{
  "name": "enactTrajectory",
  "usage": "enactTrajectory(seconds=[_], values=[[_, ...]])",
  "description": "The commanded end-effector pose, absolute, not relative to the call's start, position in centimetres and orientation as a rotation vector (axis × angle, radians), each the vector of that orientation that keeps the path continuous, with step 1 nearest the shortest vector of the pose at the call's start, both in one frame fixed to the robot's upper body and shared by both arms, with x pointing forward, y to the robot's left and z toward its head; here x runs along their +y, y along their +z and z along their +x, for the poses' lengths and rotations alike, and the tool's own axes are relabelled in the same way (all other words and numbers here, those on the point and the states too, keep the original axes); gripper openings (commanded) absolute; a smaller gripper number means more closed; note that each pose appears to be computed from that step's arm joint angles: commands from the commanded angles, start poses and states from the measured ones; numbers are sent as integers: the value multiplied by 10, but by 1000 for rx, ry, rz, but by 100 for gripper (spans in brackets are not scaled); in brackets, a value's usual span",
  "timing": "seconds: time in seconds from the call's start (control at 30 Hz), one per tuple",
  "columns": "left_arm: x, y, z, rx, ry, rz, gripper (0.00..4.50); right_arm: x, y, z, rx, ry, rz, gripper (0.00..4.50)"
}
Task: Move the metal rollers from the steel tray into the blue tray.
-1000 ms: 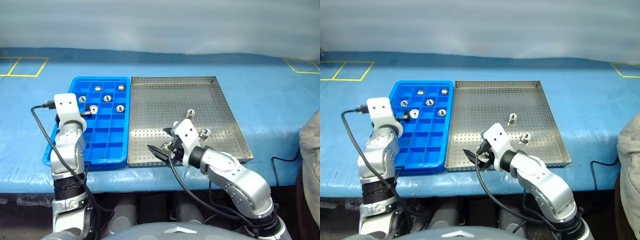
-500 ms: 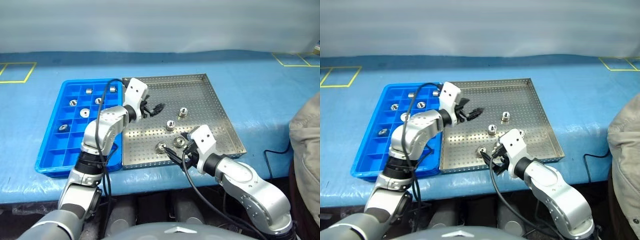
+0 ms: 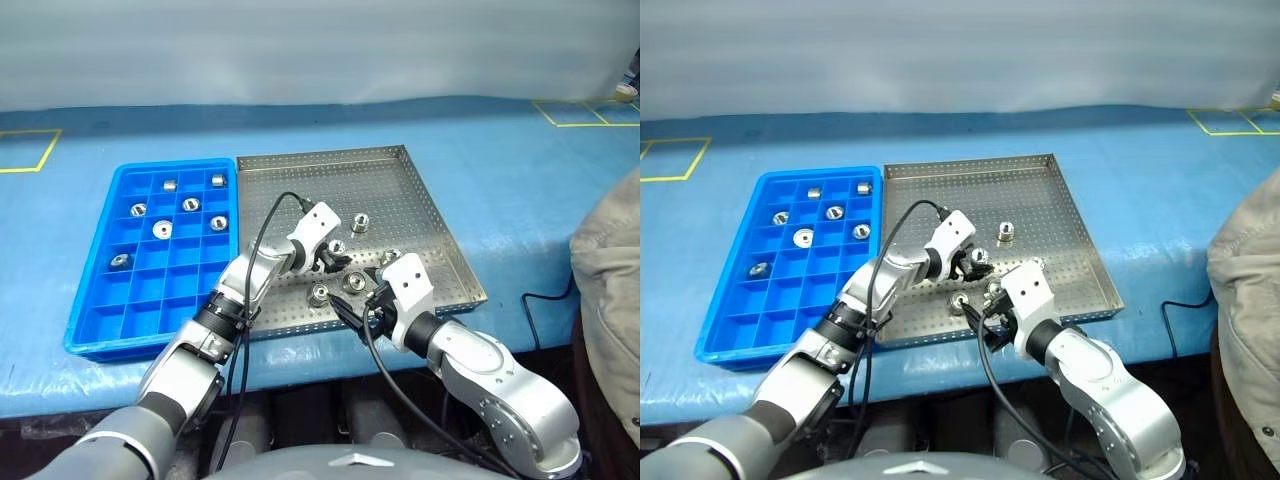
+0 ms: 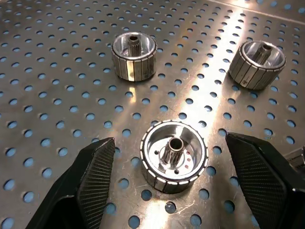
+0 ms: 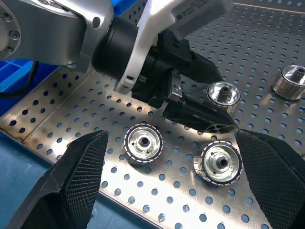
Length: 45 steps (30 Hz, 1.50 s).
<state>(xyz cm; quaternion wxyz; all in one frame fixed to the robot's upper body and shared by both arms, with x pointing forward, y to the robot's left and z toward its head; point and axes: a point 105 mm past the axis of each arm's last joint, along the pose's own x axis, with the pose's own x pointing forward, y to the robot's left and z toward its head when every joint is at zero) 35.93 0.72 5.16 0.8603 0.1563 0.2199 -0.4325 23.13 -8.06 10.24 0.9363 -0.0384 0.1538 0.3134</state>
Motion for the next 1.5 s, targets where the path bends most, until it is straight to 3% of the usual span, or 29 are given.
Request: enactTrajectory(seconds=[0.03, 0.17, 0.2, 0.4, 0.5, 0.67, 0.77, 0.97, 1.23, 1.5], values=[[5, 61, 365, 426, -897, 353, 315, -78, 116, 231, 250, 647, -84, 450], [5, 68, 367, 399, -885, 324, 183, -77, 116, 233, 247, 651, -83, 450], [6, 70, 367, 392, -880, 313, 168, -76, 116, 234, 246, 652, -83, 450], [30, 110, 383, 265, -699, 217, 168, -66, 122, 240, 219, 700, -86, 450], [73, 146, 393, 121, -416, 191, 168, -54, 126, 243, 202, 758, -94, 450], [142, 166, 374, 45, -45, 192, 168, -31, 130, 246, 183, 881, -108, 450], [177, 164, 356, 59, 143, 194, 168, -19, 133, 248, 169, 950, -123, 450], [208, 144, 317, 140, 318, 224, 168, -5, 131, 249, 162, 1042, -161, 450], [219, 122, 281, 249, 445, 190, 168, 0, 129, 245, 163, 1086, -161, 450], [219, 92, 265, 396, 494, 122, 168, 0, 128, 243, 165, 1077, -143, 450]])
